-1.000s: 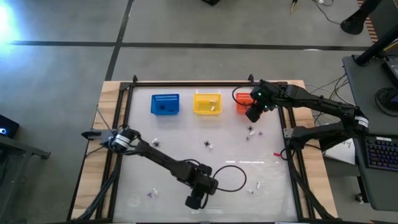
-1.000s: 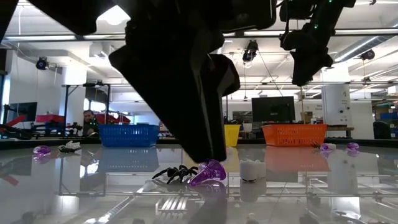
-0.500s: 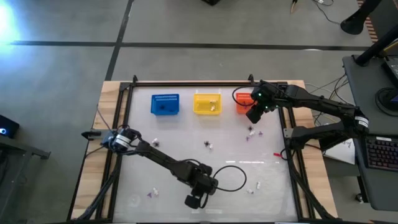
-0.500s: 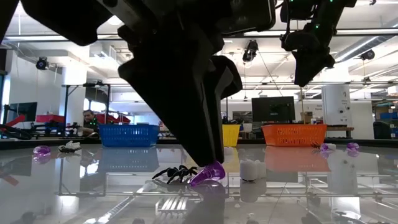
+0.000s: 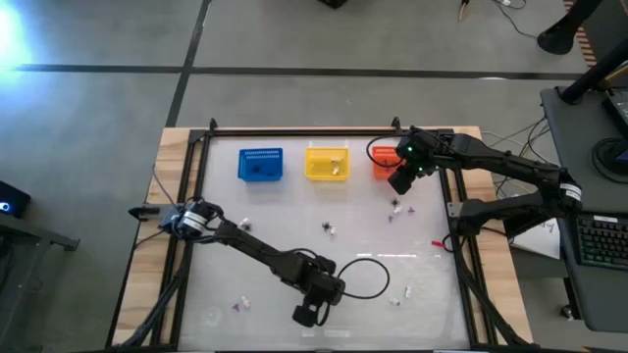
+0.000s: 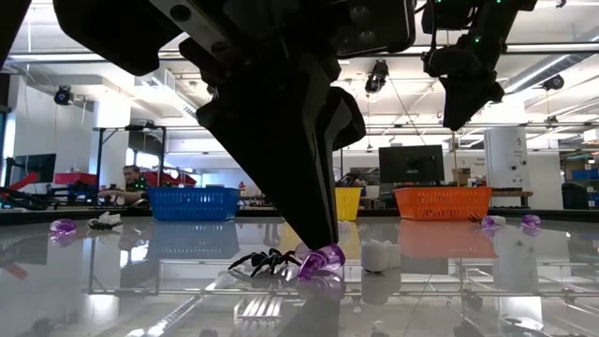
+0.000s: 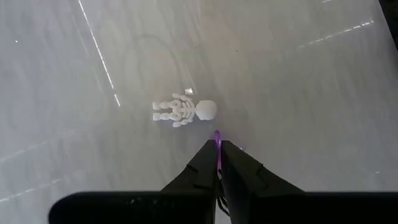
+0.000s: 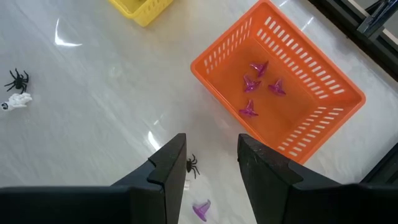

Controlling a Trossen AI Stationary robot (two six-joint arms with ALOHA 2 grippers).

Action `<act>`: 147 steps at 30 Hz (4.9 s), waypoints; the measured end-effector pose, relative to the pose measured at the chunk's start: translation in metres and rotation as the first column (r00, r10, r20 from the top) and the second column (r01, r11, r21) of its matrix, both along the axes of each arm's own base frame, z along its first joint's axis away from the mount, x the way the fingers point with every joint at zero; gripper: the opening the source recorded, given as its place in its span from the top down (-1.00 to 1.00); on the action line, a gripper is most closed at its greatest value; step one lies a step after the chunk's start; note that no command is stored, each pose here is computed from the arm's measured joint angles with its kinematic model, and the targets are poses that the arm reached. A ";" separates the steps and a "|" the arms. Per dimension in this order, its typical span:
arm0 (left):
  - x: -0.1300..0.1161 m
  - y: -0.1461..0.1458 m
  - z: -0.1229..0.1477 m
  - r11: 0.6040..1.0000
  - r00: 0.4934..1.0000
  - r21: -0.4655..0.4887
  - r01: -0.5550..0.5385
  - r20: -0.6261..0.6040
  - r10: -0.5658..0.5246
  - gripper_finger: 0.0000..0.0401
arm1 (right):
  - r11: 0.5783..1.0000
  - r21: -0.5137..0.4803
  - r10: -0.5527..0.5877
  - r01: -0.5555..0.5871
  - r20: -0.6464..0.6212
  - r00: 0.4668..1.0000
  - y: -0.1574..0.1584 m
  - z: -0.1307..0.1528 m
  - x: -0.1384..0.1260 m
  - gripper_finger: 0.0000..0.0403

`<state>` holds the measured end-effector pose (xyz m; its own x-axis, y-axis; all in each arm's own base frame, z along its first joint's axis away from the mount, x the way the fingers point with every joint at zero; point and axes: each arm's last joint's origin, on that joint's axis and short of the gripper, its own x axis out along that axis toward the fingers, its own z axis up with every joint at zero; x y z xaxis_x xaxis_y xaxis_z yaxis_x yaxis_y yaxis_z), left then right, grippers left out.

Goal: Sort Halloween decoration
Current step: Put the purple witch hat toy into the orange basket

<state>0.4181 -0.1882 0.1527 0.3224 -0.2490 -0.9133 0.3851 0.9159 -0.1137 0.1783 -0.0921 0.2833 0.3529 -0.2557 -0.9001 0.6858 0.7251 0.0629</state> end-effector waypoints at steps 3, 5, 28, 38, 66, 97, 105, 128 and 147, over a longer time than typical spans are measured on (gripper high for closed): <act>0.001 0.000 0.002 1.000 1.000 -0.002 -0.001 0.003 0.001 1.00 | 1.000 0.000 0.001 -0.001 -0.001 1.000 0.000 0.000 0.000 0.32; 0.001 0.000 0.003 1.000 1.000 -0.003 -0.002 0.007 0.002 1.00 | 1.000 0.000 0.001 -0.001 -0.001 1.000 0.000 0.000 0.000 0.32; 0.017 0.067 0.042 0.994 0.996 0.081 -0.074 0.046 0.071 1.00 | 0.999 -0.040 0.003 0.000 0.077 0.997 0.015 0.021 -0.029 0.32; 0.028 0.133 0.062 0.987 0.987 0.115 -0.108 0.133 0.093 1.00 | 0.998 -0.068 0.014 -0.006 0.119 0.993 0.021 0.029 -0.041 0.32; 0.027 0.350 0.099 0.976 0.809 -0.020 -0.216 0.556 0.191 1.00 | 0.984 -0.175 -0.026 0.044 0.107 0.994 0.018 0.033 -0.042 0.32; 0.061 0.397 0.087 0.958 0.672 -0.146 -0.246 0.687 0.278 1.00 | 0.980 -0.192 -0.023 0.051 0.146 0.989 0.016 0.035 -0.039 0.32; 0.088 0.410 0.094 0.962 0.748 -0.159 -0.221 0.606 0.272 1.00 | 0.982 -0.177 -0.033 0.059 0.149 0.988 0.017 0.035 -0.040 0.32; 0.088 0.416 0.079 0.960 0.780 -0.140 -0.241 0.561 0.278 1.00 | 0.984 -0.171 -0.034 0.056 0.132 0.991 0.017 0.034 -0.041 0.32; 0.090 0.423 0.090 0.925 0.716 -0.217 -0.311 0.587 0.378 1.00 | 0.983 -0.177 -0.029 0.052 0.131 0.991 0.017 0.034 -0.041 0.32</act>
<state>0.5079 0.2345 0.2424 0.8790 -0.0834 -0.4694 0.0618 0.9962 -0.0614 0.1372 -0.0750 0.3171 0.4476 -0.4253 -0.7866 0.7095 0.7043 0.0229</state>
